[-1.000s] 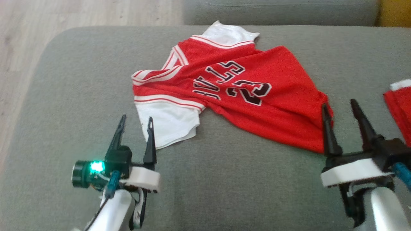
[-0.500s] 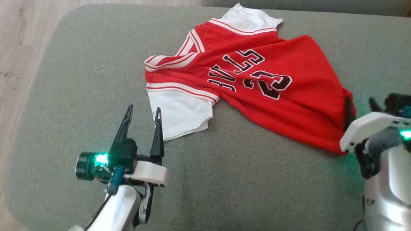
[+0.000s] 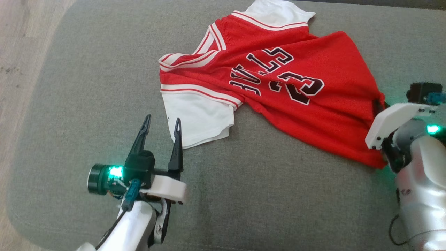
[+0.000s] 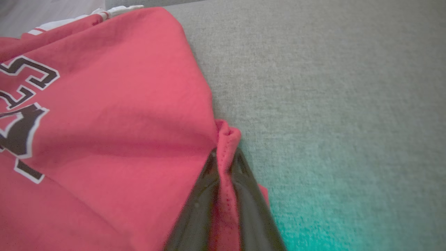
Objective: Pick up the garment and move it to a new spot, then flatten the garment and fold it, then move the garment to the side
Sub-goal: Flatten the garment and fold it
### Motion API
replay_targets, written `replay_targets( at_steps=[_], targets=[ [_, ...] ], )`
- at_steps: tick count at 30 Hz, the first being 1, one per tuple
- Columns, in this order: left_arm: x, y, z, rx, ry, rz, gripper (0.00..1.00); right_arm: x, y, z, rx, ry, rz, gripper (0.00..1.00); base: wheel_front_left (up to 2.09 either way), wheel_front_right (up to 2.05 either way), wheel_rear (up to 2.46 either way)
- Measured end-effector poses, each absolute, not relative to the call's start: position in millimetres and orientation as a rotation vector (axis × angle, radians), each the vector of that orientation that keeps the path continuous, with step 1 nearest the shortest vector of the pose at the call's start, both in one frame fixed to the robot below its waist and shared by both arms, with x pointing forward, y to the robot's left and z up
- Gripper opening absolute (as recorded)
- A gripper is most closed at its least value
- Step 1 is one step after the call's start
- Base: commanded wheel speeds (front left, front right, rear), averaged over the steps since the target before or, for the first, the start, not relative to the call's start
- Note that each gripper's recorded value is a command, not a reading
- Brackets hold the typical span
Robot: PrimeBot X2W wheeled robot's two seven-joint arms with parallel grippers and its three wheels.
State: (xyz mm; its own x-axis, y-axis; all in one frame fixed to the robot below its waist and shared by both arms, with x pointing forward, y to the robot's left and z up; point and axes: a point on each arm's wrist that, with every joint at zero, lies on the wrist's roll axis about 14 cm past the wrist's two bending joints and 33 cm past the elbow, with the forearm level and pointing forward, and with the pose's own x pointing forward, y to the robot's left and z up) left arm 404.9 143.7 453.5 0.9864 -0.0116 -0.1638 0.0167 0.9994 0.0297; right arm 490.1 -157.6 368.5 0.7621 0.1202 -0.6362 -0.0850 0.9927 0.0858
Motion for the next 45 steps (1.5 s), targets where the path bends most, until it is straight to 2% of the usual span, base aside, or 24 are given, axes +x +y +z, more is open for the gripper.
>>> replay_targets(
  at_steps=[7, 14, 18, 27, 28, 29, 37, 45],
  targets=[
    [410.7, 143.6, 458.8, 0.034, 0.147, -0.016, 1.0, 507.8, -174.8, 382.7, -0.054, 0.671, 0.134, 0.0, 0.0, 0.0, 0.0],
    [410.4, 143.9, 452.3, 0.016, 0.163, -0.006, 1.0, 579.8, -201.1, 470.4, -0.203, 0.412, 0.12, 0.0, 0.0, 0.0, 0.0],
    [410.0, 145.0, 448.9, 0.009, 0.167, 0.003, 1.0, 606.7, -204.8, 504.2, -0.274, 0.312, 0.121, 0.0, 0.0, 0.0, 0.0],
    [409.3, 154.5, 447.9, 0.009, 0.166, 0.032, 1.0, 626.0, -193.9, 488.4, -0.375, 0.32, 0.16, 0.0, 0.0, 0.0, 0.0],
    [409.3, 154.5, 447.9, 0.009, 0.166, 0.032, 1.0, 626.0, -193.9, 488.4, -0.375, 0.32, 0.16, 0.89, 0.0, 0.0, 0.0],
    [408.3, 156.3, 447.2, 0.01, 0.168, 0.038, 1.0, 627.4, -190.5, 487.5, -0.383, 0.311, 0.169, 1.0, 0.0, 0.0, 0.0],
    [407.4, 157.3, 454.1, 0.0, 0.143, 0.043, 1.0, 629.6, -192.3, 514.3, -0.331, 0.16, 0.149, 1.0, 0.0, 0.0, 0.0],
    [414.7, 144.2, 472.0, -0.006, 0.083, 0.004, 1.0, 593.9, -172.4, 541.9, -0.11, -0.027, 0.137, 1.0, 0.0, 0.0, 0.0]
  ],
)
